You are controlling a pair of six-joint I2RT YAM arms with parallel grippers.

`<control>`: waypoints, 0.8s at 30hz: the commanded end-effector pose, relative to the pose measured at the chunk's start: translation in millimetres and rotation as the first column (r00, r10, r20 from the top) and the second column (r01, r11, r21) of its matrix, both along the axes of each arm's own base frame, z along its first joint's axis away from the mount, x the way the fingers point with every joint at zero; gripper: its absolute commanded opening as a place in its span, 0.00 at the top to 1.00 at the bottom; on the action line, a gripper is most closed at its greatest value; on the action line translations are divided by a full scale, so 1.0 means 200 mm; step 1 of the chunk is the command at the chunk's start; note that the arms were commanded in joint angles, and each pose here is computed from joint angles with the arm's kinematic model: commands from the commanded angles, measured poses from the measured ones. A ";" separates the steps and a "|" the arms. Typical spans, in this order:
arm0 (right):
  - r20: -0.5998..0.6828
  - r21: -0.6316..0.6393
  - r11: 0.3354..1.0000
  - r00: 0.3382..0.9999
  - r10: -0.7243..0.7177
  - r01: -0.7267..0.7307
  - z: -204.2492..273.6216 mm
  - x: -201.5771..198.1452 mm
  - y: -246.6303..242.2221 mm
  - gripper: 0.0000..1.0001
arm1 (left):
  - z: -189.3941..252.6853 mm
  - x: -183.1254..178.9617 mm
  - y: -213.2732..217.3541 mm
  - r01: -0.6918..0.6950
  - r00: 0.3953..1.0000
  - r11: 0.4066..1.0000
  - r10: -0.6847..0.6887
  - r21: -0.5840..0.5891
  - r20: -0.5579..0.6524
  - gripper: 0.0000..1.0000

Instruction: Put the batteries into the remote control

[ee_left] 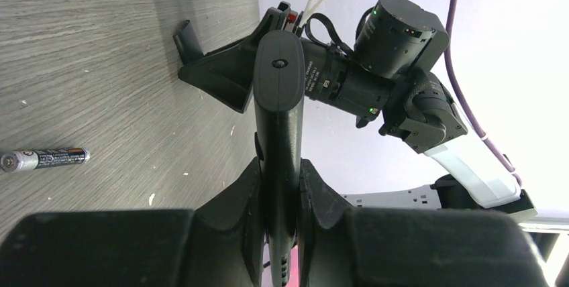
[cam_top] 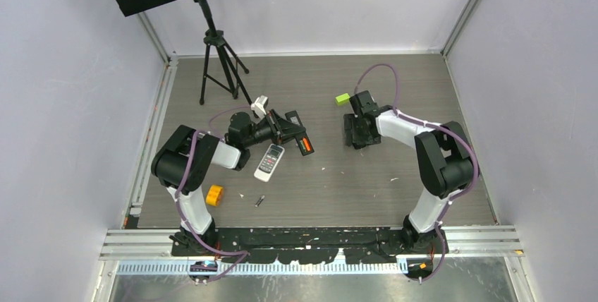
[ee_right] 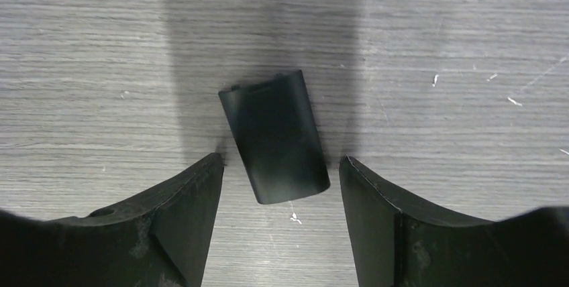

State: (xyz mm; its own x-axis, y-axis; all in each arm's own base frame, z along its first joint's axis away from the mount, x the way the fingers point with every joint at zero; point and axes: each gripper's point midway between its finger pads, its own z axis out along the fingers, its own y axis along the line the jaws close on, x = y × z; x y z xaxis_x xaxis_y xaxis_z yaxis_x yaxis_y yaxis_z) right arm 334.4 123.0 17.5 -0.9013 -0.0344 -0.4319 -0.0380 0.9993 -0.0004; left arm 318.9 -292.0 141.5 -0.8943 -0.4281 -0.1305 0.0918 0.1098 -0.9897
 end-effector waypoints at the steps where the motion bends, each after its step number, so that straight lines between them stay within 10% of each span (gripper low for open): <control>1: -0.044 -0.003 0.999 0.998 0.035 -0.036 -0.05 -0.01 0.02 0.32 | 0.11 0.01 0.00 0.013 0.995 1.000 -0.010 -0.025 0.096 1.00; 12: -0.043 -0.024 1.000 0.999 -0.014 0.013 -0.02 -0.02 -0.01 0.71 | 0.10 0.00 0.01 0.001 0.995 1.000 -0.001 0.004 0.102 1.00; 24: 0.168 0.139 0.984 0.982 0.090 -0.114 0.34 -0.14 0.28 0.71 | 0.05 -0.01 -0.01 -0.011 0.991 0.996 -0.001 0.089 0.137 1.00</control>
